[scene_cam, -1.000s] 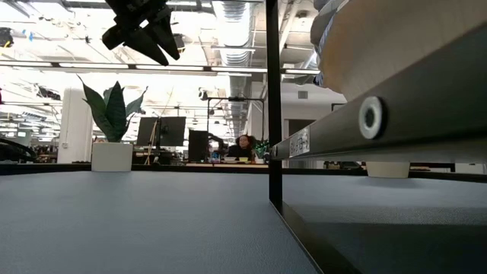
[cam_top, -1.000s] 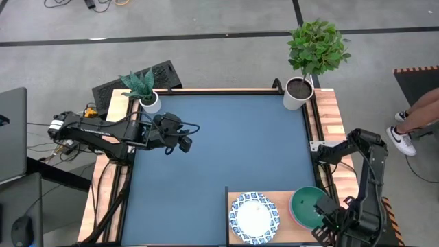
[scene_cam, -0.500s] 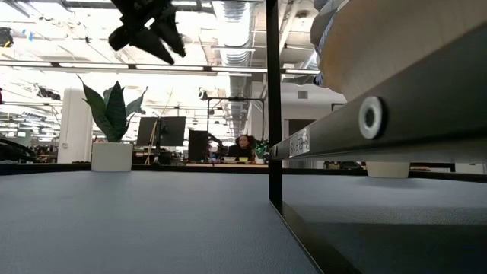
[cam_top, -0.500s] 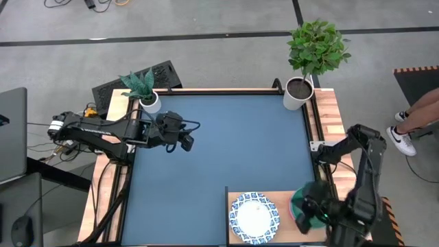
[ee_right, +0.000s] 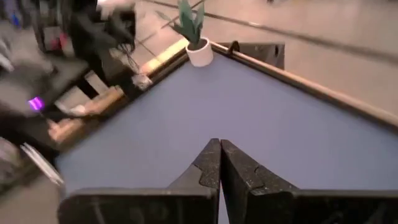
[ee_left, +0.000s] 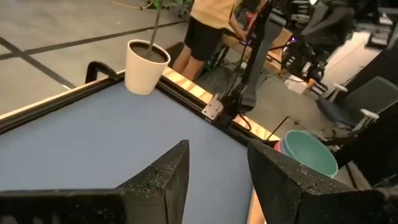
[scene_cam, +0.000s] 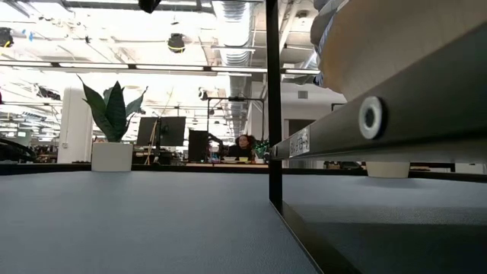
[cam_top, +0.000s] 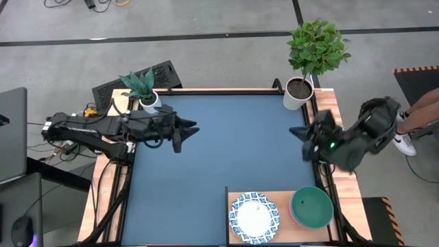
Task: Place and stack bowls onto a shelf
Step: Return to Home Position
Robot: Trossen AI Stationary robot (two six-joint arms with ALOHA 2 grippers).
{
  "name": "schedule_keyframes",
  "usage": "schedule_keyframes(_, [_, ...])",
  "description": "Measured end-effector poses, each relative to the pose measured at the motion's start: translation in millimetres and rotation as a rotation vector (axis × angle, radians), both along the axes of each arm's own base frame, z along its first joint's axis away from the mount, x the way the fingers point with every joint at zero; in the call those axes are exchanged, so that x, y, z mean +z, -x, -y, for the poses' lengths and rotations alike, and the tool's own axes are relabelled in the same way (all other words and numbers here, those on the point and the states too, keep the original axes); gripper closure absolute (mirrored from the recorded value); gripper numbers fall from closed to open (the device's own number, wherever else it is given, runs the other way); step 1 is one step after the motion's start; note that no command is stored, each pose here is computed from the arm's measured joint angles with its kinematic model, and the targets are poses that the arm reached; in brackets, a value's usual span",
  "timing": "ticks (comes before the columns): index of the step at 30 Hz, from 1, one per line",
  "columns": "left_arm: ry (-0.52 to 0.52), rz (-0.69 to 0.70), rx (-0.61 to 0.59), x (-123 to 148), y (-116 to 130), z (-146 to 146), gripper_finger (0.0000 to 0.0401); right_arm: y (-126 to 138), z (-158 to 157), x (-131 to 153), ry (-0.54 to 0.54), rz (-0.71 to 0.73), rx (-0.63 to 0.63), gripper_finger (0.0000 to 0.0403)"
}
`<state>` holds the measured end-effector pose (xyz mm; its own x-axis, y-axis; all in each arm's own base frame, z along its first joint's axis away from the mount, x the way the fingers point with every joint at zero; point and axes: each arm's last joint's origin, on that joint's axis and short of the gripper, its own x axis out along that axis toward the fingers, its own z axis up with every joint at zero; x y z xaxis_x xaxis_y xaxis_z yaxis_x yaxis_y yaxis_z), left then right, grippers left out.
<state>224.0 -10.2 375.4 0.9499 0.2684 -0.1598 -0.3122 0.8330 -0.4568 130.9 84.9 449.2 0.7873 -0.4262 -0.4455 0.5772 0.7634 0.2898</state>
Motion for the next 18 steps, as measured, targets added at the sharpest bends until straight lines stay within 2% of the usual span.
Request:
schedule_keyframes(2, [-0.009,-0.006,0.000,0.7,2.8,-0.3,0.0254,6.4,11.6,4.8,-0.073,0.049,-0.048,0.0374])
schedule_keyframes(3, [0.010,-0.004,0.000,0.7,3.8,-0.4,0.0254,9.2,16.5,7.1,-0.066,0.073,-0.069,0.0374])
schedule_keyframes(5, [0.122,0.030,-0.013,1.9,5.2,0.3,0.0254,13.2,22.9,11.7,0.048,0.070,-0.055,0.0374])
schedule_keyframes(6, [0.133,0.047,-0.014,3.4,5.0,0.2,0.0254,14.3,24.9,13.9,0.117,0.057,-0.037,0.0374])
schedule_keyframes(7, [0.120,0.068,-0.018,5.8,4.6,-0.5,0.0254,15.3,27.9,16.4,0.174,0.049,-0.033,0.0374])
schedule_keyframes(9, [0.060,0.117,-0.071,12.5,4.0,-2.9,0.0254,18.7,35.5,22.2,0.215,0.071,-0.054,0.0374])
schedule_keyframes(11, [-0.025,0.193,-0.202,22.7,6.1,-3.8,0.0254,25.8,44.2,28.6,0.217,0.094,-0.048,0.0374])
schedule_keyframes(14, [-0.091,0.330,-0.395,38.5,14.2,-9.9,0.0254,38.2,51.7,39.2,0.201,0.157,0.058,0.0374])
schedule_keyframes(16, [-0.118,0.385,-0.470,45.5,21.0,-16.9,0.0254,45.1,53.2,47.9,0.215,0.226,0.203,0.0374])
schedule_keyframes(18, [-0.138,0.395,-0.497,48.9,29.7,-24.5,0.0254,52.1,54.0,58.6,0.270,0.348,0.382,0.0374])
